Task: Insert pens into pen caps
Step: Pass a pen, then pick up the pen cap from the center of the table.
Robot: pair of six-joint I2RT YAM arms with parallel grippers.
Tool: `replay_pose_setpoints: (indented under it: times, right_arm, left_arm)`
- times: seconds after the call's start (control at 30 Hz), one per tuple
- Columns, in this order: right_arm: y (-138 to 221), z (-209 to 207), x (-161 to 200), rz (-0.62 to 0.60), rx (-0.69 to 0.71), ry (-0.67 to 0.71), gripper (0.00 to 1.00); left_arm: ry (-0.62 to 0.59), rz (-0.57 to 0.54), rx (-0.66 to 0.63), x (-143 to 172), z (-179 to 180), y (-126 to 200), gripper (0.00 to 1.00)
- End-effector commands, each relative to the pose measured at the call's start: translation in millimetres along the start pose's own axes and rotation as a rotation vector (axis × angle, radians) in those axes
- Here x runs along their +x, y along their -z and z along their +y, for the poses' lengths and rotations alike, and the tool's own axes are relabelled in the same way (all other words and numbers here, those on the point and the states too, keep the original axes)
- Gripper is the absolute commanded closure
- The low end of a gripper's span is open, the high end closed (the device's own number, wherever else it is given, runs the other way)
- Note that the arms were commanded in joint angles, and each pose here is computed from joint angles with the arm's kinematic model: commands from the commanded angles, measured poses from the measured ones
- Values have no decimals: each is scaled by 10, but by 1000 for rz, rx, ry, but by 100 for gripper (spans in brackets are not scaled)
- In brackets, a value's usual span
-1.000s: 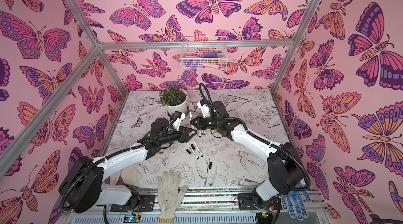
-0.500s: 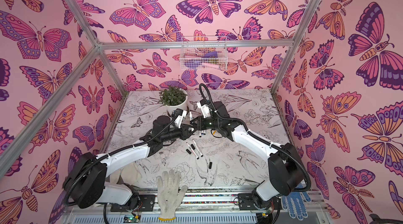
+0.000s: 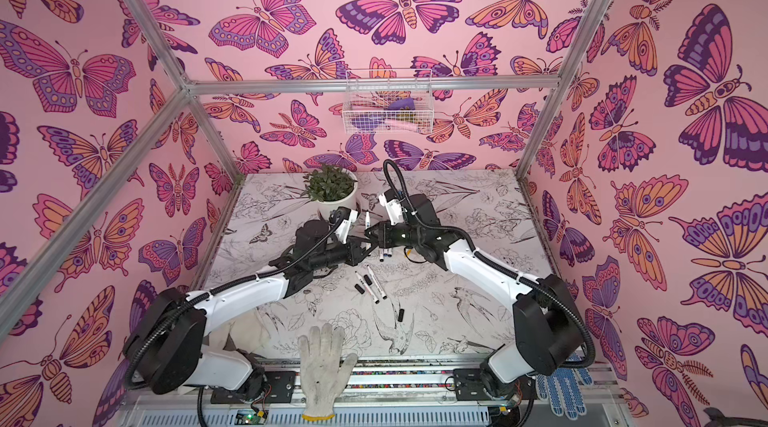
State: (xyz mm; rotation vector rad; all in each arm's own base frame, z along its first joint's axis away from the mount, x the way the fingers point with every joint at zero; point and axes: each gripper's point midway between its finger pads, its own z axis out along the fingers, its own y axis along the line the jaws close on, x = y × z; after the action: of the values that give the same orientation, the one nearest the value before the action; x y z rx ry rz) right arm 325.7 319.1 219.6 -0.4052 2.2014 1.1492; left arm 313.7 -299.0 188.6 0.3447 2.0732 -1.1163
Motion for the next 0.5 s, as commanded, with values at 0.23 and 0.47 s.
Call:
replay_pose_setpoints:
  times: [0.23, 0.47]
  right_arm:
    - [137, -181, 125, -3, 131, 59, 50]
    - [-88, -232, 557, 169, 257, 241, 49]
  left_arm:
    - [90, -112, -440, 212, 815, 699, 100]
    - [132, -114, -545, 276, 1024, 932, 100]
